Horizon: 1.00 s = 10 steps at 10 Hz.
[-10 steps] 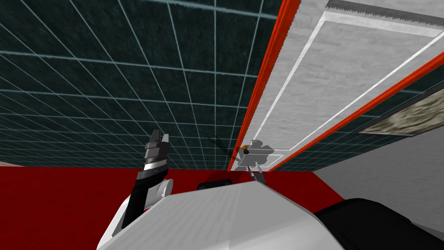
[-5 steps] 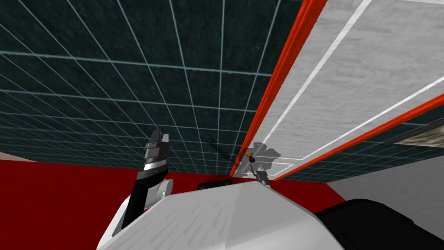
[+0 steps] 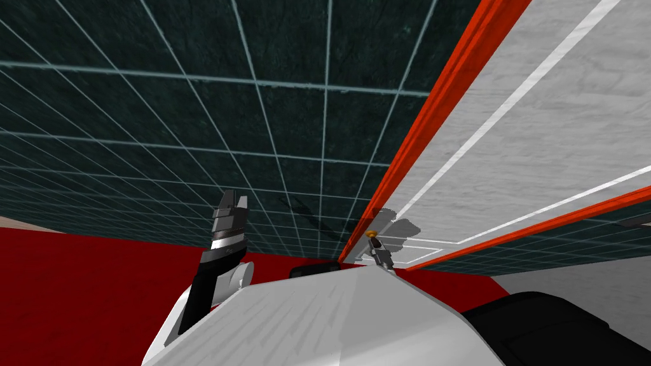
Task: Pull the door open
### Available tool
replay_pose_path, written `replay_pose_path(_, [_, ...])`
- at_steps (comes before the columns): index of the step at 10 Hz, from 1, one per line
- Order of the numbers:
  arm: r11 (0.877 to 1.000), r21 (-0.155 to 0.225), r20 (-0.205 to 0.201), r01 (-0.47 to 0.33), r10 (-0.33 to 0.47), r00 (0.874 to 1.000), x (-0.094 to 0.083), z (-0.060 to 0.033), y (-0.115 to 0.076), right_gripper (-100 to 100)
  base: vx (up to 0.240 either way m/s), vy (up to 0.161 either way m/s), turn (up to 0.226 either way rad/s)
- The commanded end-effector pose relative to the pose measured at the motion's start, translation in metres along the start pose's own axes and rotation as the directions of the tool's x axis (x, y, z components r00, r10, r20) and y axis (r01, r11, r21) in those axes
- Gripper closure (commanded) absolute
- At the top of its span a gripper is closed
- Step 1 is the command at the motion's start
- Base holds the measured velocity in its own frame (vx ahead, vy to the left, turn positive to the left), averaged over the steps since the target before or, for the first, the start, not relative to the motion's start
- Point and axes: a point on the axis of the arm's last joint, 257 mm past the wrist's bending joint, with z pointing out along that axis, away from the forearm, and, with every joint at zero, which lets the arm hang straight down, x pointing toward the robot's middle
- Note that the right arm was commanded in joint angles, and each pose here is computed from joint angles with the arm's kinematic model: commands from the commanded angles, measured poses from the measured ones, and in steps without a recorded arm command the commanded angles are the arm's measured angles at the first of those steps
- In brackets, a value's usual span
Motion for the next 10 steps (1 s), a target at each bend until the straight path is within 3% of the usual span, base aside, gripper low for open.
replay_pose_path(1, [1.0,0.001,-0.001,0.0,0.0,1.0,0.0002,-0.0009,-0.0005,100,-0.026,0.003,0.005])
replay_pose_path(4, [1.0,0.001,-0.001,0.0,0.0,1.0,0.0002,-0.0009,-0.0005,100,-0.009,0.001,-0.001])
replay_pose_path(10, [0.986,0.004,0.033,-0.166,0.166,0.986,-0.0084,0.0074,-0.0014,100,-0.049,-0.008,0.045])
